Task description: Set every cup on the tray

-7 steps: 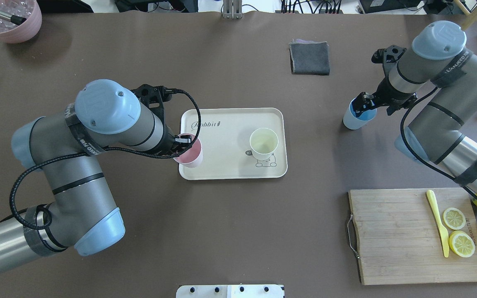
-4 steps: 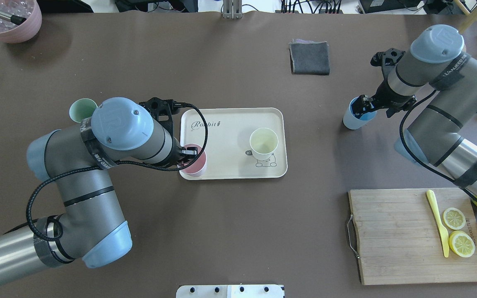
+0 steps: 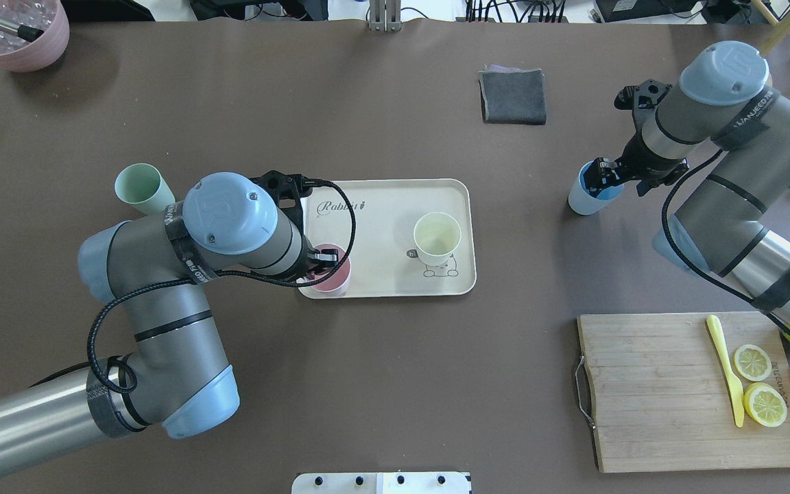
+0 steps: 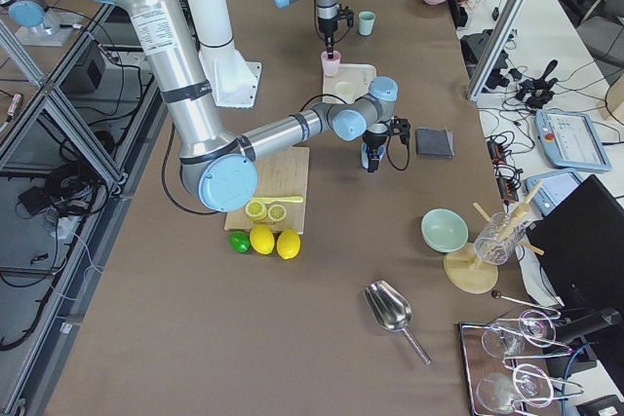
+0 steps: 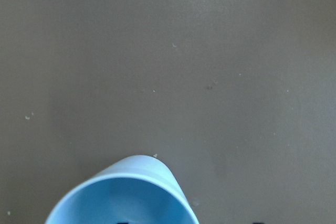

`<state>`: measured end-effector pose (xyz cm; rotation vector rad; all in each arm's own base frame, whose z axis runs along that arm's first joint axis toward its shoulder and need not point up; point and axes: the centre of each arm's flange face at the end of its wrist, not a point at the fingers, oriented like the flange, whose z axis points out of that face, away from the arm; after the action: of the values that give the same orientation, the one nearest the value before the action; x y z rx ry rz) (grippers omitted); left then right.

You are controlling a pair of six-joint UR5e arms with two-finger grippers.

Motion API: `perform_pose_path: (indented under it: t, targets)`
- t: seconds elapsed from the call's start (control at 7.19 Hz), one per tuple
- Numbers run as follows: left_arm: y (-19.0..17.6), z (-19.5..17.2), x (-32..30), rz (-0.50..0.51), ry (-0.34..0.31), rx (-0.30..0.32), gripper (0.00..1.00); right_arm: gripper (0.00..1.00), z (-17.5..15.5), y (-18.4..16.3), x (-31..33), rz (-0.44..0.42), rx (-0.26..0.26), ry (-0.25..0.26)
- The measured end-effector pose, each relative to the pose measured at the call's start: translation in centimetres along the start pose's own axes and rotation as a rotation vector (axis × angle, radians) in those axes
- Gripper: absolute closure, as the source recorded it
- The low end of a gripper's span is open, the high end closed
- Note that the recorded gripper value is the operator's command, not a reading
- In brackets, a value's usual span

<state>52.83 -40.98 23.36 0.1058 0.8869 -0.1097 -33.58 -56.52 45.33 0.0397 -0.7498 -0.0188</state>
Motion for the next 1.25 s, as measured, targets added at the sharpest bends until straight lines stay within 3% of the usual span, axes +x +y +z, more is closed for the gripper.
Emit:
perform_pose_path:
  t: [0.14,0.28,0.42,0.56,0.84,1.25]
  targets:
    - [-0.2,0.3,0.2,0.002,0.005,0.007,1.00,1.00,0.0,0.0,-0.2,0.001,0.003,0.003]
    - [-0.4,0.7,0.2,0.004,0.013,0.012,0.73,1.00,0.1,0.0,-0.5,-0.003,0.010,0.007]
    - [-0.5,1.1,0.2,0.005,0.017,0.014,0.16,1.00,0.0,-0.1,-0.8,-0.007,0.015,0.008]
    - [-0.6,1.2,0.2,0.005,0.018,0.016,0.03,1.00,-0.3,-0.2,-1.4,-0.012,0.019,0.003]
    - [-1.2,0.4,0.1,0.007,0.031,0.027,0.03,1.00,-2.0,-1.1,-2.8,-0.008,0.033,-0.024]
    - [-5.1,-4.2,-1.8,0.008,0.074,0.039,0.03,1.00,-6.9,-3.1,-5.9,0.018,0.027,-0.080]
